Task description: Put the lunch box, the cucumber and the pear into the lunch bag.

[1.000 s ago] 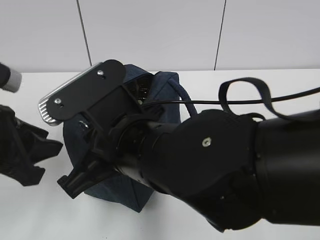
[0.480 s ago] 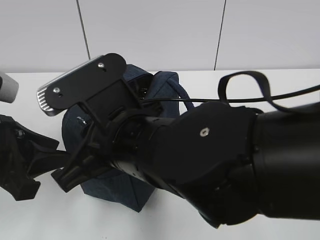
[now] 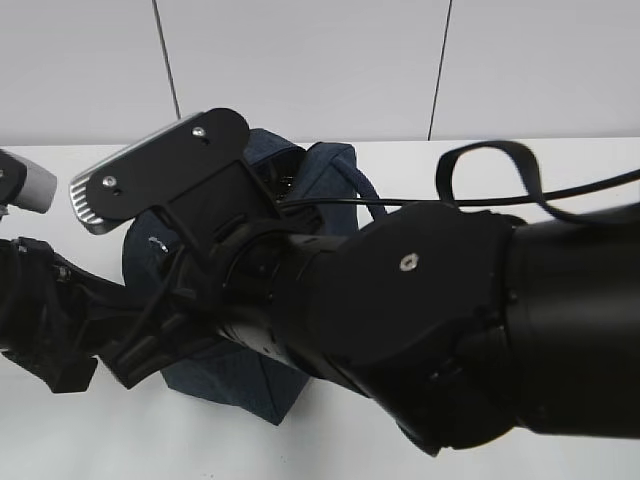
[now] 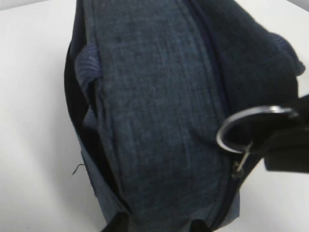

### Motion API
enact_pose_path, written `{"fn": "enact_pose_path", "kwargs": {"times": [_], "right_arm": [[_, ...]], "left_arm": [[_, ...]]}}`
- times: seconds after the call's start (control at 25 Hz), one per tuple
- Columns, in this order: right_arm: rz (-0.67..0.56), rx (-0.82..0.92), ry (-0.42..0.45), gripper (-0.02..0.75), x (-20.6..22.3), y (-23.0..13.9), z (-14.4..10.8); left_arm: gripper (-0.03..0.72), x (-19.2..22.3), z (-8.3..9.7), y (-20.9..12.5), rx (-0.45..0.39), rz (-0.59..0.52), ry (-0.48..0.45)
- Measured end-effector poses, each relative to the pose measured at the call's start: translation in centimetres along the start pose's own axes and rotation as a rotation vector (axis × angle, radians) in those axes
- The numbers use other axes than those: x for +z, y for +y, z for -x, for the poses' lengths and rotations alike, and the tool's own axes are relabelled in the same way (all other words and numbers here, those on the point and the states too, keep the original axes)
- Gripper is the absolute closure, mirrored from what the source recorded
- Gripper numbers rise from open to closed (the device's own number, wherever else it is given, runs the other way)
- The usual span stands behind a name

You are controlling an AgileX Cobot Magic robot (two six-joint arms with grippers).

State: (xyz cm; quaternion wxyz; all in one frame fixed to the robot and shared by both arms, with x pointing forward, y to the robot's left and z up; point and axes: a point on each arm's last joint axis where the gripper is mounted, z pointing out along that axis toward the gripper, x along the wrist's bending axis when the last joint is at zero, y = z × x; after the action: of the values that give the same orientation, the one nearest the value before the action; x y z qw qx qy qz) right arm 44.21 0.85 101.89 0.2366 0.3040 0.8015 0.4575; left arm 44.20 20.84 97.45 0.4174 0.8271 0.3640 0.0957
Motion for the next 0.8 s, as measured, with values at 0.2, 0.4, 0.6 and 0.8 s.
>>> {"fn": "enact_pose_path", "kwargs": {"times": [0.2,0.4,0.6,0.8], "right_arm": [[-0.001,0.000,0.008,0.738,0.0,0.0,-0.1],[-0.001,0.000,0.008,0.738,0.0,0.0,-0.1],[0.018,0.014,-0.017,0.738,0.0,0.6,0.1],[0.055,0.068,-0.085,0.738,-0.1,2.3,1.1]], "left_arm": [[0.453,0.9,-0.6,0.5,-0.005,0.008,-0.015],[0.649,2.0,-0.9,0.9,-0.017,-0.005,-0.071],[0.672,2.2,-0.9,0.9,-0.020,-0.008,-0.079],[0.674,2.2,-1.0,0.9,-0.022,-0.007,-0.078]]}}
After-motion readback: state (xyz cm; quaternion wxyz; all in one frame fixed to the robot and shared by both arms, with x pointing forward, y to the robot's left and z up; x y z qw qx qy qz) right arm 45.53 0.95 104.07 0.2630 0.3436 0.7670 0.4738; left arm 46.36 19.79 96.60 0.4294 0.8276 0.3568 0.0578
